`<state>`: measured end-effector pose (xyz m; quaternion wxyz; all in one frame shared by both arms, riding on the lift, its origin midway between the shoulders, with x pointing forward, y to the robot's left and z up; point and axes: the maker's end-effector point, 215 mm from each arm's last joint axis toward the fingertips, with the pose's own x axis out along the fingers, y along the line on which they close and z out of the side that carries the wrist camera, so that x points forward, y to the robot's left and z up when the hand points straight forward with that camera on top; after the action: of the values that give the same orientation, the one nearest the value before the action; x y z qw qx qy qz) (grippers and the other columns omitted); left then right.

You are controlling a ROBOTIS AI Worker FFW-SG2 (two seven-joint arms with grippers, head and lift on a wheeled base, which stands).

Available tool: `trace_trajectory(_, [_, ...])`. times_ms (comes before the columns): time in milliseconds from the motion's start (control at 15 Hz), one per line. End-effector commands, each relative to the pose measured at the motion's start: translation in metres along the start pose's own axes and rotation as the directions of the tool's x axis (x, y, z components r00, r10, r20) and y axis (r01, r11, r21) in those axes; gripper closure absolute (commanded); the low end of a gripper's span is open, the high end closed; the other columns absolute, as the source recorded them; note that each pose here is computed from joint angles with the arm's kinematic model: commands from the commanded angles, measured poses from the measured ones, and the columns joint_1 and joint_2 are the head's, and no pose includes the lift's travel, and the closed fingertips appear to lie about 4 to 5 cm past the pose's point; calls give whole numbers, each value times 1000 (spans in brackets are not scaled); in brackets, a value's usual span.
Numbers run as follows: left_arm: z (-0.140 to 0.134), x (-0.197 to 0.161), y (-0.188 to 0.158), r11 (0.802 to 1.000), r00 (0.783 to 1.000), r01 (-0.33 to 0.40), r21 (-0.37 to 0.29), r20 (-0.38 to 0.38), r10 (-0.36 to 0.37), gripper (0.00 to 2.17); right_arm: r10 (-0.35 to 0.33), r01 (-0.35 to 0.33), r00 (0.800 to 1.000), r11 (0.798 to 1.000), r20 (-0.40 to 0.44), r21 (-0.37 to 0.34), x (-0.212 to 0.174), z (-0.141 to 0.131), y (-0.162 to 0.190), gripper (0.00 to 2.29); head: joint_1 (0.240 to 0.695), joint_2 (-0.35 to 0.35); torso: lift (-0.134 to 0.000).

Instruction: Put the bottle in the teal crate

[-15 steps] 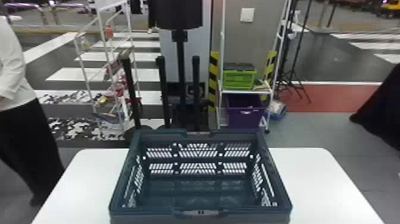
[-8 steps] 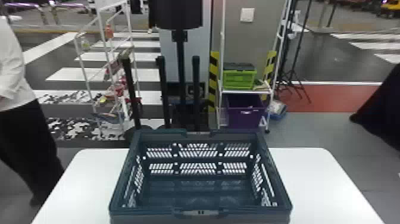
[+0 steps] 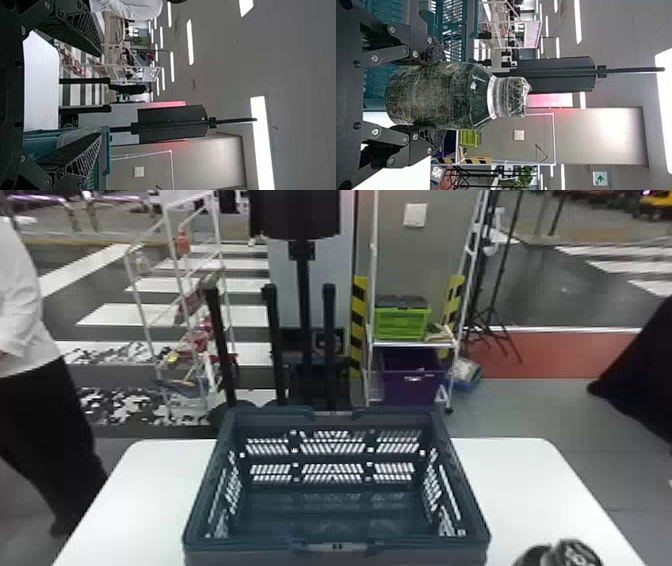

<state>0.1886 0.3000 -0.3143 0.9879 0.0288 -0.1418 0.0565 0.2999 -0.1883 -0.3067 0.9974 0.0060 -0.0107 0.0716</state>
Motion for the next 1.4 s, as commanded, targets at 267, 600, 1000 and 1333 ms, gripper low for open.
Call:
trace_trajectory(267, [-4,-1,4,1000,1000,-5,3,-9,5,188,22,-24,988,1000,-156,-9,69,13,6,1885,499,0,0])
trace_trajectory(600, [-8,-4,8,1000,1000,-15,3,-18,15,188,97,-111,919,994,-383,-15,118,-9,39,1885,499,0,0])
trace_trajectory(1000, [-8,-8,12,1000,999,-31,0,-14,31,188,184,-227,847,973,-500,-26,175,0,81,1885,499,0,0])
trace_trajectory(1333, [-8,-7,13,999,999,-37,-2,-10,37,191,246,-291,763,957,-598,22,217,-35,108,1885,499,0,0])
